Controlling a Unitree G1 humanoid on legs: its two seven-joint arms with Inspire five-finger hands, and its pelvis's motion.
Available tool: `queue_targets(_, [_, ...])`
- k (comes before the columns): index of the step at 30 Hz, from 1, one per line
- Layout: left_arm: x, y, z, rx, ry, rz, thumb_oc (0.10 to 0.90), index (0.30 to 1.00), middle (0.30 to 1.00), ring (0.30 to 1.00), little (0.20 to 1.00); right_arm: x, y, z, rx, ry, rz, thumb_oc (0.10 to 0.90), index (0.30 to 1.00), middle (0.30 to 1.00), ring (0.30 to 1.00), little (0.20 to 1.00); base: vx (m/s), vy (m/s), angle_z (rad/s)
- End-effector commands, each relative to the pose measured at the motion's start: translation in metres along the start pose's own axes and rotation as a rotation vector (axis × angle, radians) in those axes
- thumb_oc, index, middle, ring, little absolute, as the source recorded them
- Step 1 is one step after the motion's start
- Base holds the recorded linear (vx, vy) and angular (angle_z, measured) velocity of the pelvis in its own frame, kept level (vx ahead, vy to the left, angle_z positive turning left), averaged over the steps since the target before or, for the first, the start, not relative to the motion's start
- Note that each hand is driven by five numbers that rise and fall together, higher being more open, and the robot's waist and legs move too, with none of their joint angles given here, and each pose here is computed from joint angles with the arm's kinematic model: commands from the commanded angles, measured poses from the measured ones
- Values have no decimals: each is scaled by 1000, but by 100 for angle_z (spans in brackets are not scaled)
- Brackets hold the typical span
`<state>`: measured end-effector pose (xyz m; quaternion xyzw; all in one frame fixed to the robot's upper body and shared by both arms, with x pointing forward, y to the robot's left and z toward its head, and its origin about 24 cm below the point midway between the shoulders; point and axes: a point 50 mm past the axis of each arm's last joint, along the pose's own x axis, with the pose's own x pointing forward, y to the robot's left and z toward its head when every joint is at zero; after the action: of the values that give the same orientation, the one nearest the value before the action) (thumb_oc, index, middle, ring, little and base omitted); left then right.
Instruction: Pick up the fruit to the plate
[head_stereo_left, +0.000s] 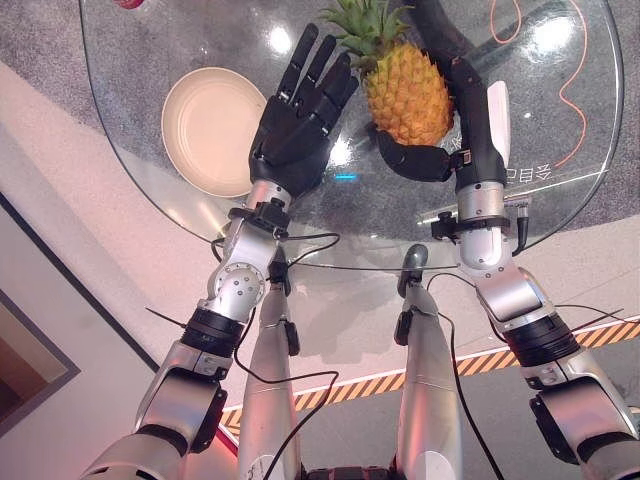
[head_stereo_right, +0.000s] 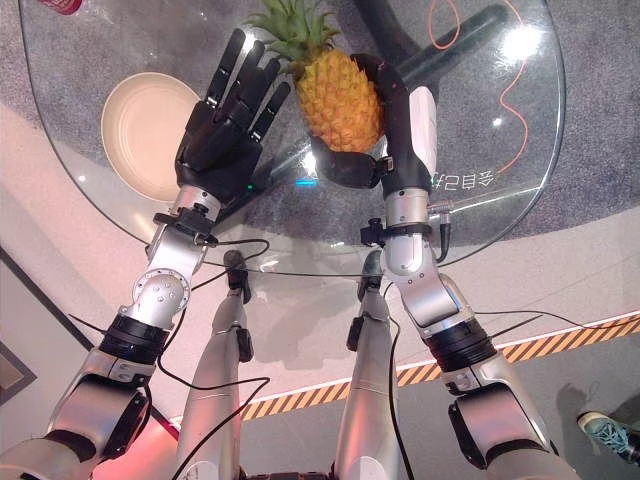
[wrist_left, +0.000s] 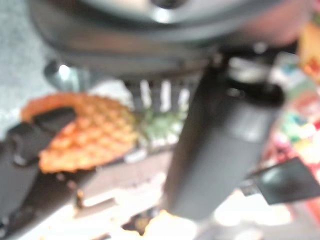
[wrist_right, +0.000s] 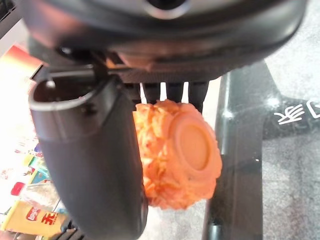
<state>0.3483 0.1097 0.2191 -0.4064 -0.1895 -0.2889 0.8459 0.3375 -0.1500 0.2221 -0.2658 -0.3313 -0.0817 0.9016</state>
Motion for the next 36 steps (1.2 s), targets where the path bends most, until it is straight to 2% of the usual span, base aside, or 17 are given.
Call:
queue_targets(1, [19,-62,15,-10,-62,-334,800,900,900,900,900,19,-19,77,75,-373,-51,100,300,300,300,200,0,0,0])
queue_targets(10, [19,-64,11,-20,-47,-339,800,900,900,900,900,18,-12,77,70,-362,-4,100,300,300,300,200,0,0,0])
queue_targets(36, [21,-58,13,-68,-102,-189,800,900,900,900,900,20,-6,97,17,-476,84,100,300,300,300,200,0,0,0])
